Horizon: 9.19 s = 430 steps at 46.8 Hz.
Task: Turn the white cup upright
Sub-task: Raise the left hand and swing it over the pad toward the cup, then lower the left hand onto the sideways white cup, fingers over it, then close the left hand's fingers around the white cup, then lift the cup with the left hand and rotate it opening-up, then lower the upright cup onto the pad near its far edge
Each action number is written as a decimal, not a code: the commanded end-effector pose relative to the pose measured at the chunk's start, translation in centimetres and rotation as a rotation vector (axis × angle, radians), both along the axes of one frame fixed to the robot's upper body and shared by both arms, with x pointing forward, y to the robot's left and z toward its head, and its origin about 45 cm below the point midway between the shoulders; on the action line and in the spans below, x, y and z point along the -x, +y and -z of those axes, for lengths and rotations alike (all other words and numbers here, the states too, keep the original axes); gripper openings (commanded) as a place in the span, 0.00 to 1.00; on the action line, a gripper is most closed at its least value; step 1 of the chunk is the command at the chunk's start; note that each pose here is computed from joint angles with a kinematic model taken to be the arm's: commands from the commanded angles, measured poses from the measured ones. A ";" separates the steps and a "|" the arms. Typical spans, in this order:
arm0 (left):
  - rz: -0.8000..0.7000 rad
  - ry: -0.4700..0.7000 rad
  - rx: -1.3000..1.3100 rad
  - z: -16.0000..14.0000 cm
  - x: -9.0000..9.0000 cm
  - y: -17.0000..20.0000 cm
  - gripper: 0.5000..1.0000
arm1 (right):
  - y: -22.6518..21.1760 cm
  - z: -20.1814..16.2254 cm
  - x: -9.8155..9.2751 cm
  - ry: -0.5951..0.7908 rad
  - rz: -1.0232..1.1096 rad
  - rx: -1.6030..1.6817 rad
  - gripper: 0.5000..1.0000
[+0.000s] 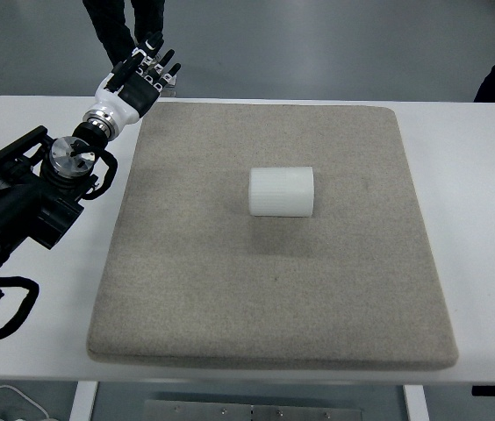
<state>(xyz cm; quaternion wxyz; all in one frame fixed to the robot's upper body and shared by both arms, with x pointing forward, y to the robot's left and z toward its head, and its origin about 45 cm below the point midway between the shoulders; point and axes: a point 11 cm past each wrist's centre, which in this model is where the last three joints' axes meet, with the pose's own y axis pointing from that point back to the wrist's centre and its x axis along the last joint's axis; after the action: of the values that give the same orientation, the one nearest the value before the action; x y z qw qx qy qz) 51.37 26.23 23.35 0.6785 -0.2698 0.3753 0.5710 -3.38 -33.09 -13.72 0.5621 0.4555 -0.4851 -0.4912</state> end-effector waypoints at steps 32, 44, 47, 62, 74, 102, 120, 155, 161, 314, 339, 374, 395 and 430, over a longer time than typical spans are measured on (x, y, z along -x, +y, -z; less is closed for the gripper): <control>0.076 -0.055 -0.080 -0.4 0.1 -0.6 0.99 | 0.0 0.0 0.0 0.000 0.000 -0.001 0.86; 0.187 -0.144 -0.304 -3.5 -0.7 -1.9 0.99 | 0.0 0.0 0.0 0.000 0.000 -0.001 0.86; 0.222 -0.176 -0.363 -4.6 -0.8 -2.3 0.99 | 0.0 0.0 0.0 0.000 0.000 -0.001 0.86; 0.397 -0.304 -0.623 -7.2 -0.2 -5.8 0.98 | 0.0 0.0 0.0 0.000 0.000 0.000 0.86; 0.535 -0.401 -0.831 -8.0 1.2 -8.6 0.98 | 0.0 0.0 0.0 0.000 0.000 -0.001 0.86; 0.784 -0.495 -1.328 -6.7 3.7 -12.0 0.98 | 0.0 0.0 0.0 0.000 0.000 -0.001 0.86; 0.880 -0.484 -1.503 -7.2 4.4 -14.0 0.98 | 0.0 0.0 0.0 -0.002 0.000 0.000 0.86; 1.011 -0.493 -1.717 -5.4 5.6 -18.9 0.95 | 0.0 0.0 0.0 0.000 0.000 0.000 0.86; 1.022 -0.484 -1.733 -5.0 5.8 -18.9 0.95 | 0.0 0.0 0.0 0.000 0.000 0.000 0.86; 0.645 -0.434 -0.839 -12.7 2.3 -11.9 0.11 | 0.0 0.0 0.0 0.000 0.000 -0.001 0.86; 0.451 -0.545 -0.596 -10.5 2.9 -6.6 0.11 | 0.0 0.0 0.0 0.000 0.000 0.000 0.86; 0.211 -0.627 -0.603 -4.8 3.1 1.2 0.14 | 0.0 0.0 0.0 0.000 0.000 0.000 0.86; 0.264 -0.515 -0.698 -0.6 3.5 1.1 0.14 | 0.1 0.0 0.0 -0.001 0.004 -0.007 0.86; 0.335 -0.396 -0.843 5.3 5.4 -0.6 0.16 | 0.1 0.0 0.1 0.001 0.005 -0.009 0.86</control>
<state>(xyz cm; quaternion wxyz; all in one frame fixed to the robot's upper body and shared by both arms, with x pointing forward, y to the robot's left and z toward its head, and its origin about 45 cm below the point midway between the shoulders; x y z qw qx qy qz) 46.14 25.60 18.53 0.8695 -0.0183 0.0134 0.4934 -3.45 -32.98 -13.73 0.5585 0.4563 -0.4843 -0.4953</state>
